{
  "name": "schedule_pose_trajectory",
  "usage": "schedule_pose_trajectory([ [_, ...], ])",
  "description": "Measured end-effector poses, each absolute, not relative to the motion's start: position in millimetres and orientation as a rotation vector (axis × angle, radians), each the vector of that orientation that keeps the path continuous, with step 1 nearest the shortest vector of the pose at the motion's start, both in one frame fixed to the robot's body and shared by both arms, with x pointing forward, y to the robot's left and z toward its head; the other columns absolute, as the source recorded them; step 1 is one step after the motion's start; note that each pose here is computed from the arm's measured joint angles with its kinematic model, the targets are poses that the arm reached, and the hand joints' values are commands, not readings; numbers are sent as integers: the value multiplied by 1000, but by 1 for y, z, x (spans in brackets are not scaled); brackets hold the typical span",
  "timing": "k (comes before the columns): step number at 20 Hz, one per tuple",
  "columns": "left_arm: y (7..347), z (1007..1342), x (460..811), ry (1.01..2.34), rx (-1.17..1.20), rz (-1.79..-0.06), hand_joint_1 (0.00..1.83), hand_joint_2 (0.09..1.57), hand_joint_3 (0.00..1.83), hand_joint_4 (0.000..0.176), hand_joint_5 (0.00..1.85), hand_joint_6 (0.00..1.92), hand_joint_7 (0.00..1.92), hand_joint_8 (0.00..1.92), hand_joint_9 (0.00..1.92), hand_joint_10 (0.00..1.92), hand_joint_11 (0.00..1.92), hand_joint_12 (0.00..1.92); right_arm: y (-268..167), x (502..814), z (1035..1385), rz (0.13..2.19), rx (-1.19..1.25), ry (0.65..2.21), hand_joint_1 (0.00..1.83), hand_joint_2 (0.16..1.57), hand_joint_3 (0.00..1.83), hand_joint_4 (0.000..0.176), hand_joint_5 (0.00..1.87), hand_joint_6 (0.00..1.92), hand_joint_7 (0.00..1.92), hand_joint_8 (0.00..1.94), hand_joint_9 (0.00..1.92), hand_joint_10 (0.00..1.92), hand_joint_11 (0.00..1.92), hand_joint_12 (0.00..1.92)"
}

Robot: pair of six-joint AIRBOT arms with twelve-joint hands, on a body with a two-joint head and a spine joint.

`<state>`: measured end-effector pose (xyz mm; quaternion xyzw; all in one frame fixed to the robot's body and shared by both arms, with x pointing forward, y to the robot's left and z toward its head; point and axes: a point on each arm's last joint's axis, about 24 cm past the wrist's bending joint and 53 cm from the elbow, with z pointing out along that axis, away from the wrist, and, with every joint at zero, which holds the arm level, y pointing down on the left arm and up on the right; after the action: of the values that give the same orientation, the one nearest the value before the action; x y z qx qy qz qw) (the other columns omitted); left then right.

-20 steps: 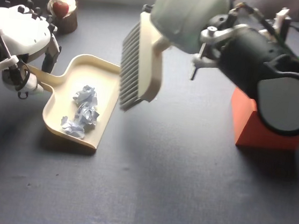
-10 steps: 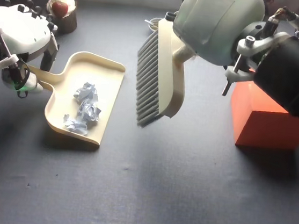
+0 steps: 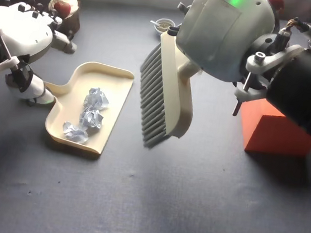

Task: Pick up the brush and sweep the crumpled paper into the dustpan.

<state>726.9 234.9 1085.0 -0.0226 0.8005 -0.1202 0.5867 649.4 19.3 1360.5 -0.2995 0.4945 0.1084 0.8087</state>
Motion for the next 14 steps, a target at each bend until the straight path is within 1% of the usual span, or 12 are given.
schedule_pose_trajectory([
  [1,235,1085,727,1866,-53,-280,856,902,0,156,199,0,61,0,112,3,21,381,20,647,1359,234,-653,1061,1277,1069,0,0,995,1624,1143,1941,1371,1921,1526,1921],
  [2,235,1085,727,1866,-52,-280,829,894,0,160,198,1,64,2,114,3,21,380,19,645,1356,237,-660,1070,1202,1056,0,0,1091,926,1227,1941,1440,1921,1605,1921],
  [3,235,1085,727,1866,-52,-280,855,881,0,156,232,13,69,4,114,3,16,378,18,642,1354,239,-669,1075,1197,1021,0,0,1201,623,1268,1941,1464,1921,1660,1921],
  [4,234,1087,728,1863,-56,-286,871,872,0,154,244,14,73,4,114,2,21,380,17,636,1347,235,-688,1081,1139,914,0,0,1173,377,1188,1941,1385,1921,1579,1921],
  [5,232,1089,728,1859,-58,-291,861,872,0,154,234,8,74,4,113,2,24,380,16,631,1337,238,-702,1097,1101,874,3,0,1188,446,1135,1941,1325,1921,1516,1921],
  [6,231,1093,729,1849,-61,-294,857,870,0,160,256,14,95,10,133,8,41,386,16,626,1325,247,-723,1121,1052,860,6,0,1009,1399,1092,1941,1267,1921,1437,1921],
  [7,231,1096,729,1845,-62,-298,864,876,0,154,273,17,102,10,139,9,44,386,16,623,1318,251,-736,1136,1014,850,2,0,953,1817,1065,1941,1234,1921,1400,1921],
  [9,229,1104,730,1838,-66,-304,824,901,4,151,265,7,92,3,132,3,23,375,12,620,1314,236,-743,1148,948,792,0,0,883,1917,945,1941,1080,1921,1212,1921],
  [11,229,1116,732,1822,-78,-309,857,895,0,150,274,8,109,8,141,6,13,369,5,623,1312,199,-732,1170,926,720,0,0,694,1921,690,1941,774,1921,892,1921],
  [12,228,1123,733,1811,-82,-315,848,897,1,156,275,8,115,9,145,7,16,370,2,626,1307,190,-726,1196,954,657,0,0,637,1915,546,1941,608,1921,630,1921],
  [13,229,1132,733,1802,-100,-323,843,896,0,155,283,10,122,11,151,9,13,369,-3,628,1303,185,-718,1225,913,654,0,45,527,1920,387,1941,374,1921,370,1921],
  [14,229,1138,732,1800,-107,-326,844,895,0,153,288,11,120,9,158,10,17,369,-7,628,1301,173,-719,1237,864,637,0,68,431,1921,265,1941,240,1921,267,1921],
])
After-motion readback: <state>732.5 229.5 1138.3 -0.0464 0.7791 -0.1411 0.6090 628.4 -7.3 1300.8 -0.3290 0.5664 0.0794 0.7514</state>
